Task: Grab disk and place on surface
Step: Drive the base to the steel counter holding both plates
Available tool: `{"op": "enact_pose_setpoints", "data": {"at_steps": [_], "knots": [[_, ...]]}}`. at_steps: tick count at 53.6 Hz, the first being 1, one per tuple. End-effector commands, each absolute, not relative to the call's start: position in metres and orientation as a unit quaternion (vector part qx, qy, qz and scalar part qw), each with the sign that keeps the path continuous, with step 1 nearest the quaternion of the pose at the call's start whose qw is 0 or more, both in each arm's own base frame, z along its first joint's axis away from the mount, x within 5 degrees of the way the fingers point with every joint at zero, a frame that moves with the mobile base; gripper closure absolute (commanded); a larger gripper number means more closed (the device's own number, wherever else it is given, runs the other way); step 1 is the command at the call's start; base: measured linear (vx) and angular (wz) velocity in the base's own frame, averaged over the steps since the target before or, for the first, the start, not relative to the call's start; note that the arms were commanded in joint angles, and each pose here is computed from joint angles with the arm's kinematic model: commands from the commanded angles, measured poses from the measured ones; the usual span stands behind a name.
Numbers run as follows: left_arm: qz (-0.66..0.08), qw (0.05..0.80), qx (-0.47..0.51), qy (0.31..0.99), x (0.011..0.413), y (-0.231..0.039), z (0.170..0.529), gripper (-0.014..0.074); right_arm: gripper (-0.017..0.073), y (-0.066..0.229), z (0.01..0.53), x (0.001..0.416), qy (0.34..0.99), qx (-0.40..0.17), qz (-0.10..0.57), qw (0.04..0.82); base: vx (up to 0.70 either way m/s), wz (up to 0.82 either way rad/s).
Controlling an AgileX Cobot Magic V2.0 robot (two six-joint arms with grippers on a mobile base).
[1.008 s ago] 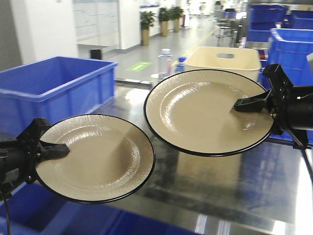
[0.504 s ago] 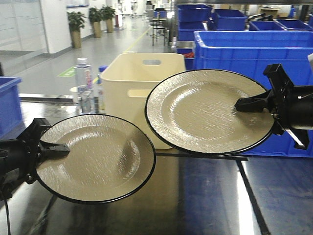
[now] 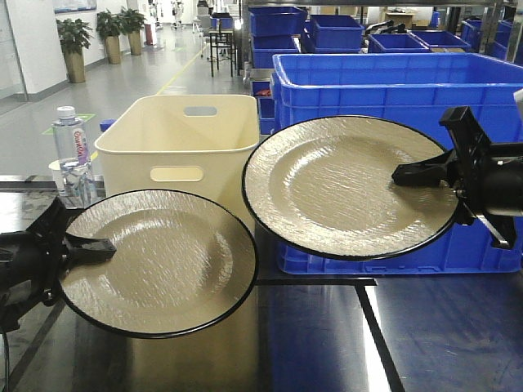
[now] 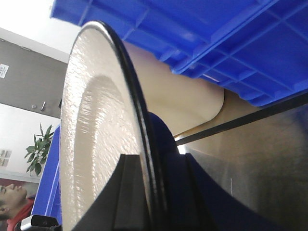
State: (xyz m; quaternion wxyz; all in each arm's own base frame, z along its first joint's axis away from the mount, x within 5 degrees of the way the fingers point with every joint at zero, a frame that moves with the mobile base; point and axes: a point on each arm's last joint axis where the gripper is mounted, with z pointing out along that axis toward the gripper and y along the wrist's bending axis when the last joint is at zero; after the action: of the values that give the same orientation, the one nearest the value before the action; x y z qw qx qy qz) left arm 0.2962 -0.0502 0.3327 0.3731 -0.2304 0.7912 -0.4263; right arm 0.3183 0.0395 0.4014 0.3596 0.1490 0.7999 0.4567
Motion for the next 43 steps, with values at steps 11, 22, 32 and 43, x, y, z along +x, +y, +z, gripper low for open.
{"op": "enact_pose_setpoints", "data": {"at_steps": [11,22,32,43], "knots": [[-0.465,0.397,-0.246,0.752,0.2902,-0.0507,0.3607,0.0592,0.0567,0.0397,0.4358,0.3078,0.752,0.158,0.5,0.401,0.04,-0.06],[-0.465,0.397,-0.246,0.752,0.2902,-0.0507,0.3607,0.0592,0.0567,0.0397,0.4358,0.3078,0.752,0.158,0.5,0.401,0.01,-0.02],[-0.464,0.399,-0.247,0.751,0.2905,-0.0503,0.3607,0.0592,0.0567,0.0397,0.4358,0.3078,0.752,0.158,0.5,0.401,0.0,0.0],[-0.458,0.407,-0.254,0.749,0.2916,-0.0485,0.3609,0.0592,0.0567,0.0392,0.4357,0.3082,0.751,0.159,0.497,0.404,0.0,0.0]]}}
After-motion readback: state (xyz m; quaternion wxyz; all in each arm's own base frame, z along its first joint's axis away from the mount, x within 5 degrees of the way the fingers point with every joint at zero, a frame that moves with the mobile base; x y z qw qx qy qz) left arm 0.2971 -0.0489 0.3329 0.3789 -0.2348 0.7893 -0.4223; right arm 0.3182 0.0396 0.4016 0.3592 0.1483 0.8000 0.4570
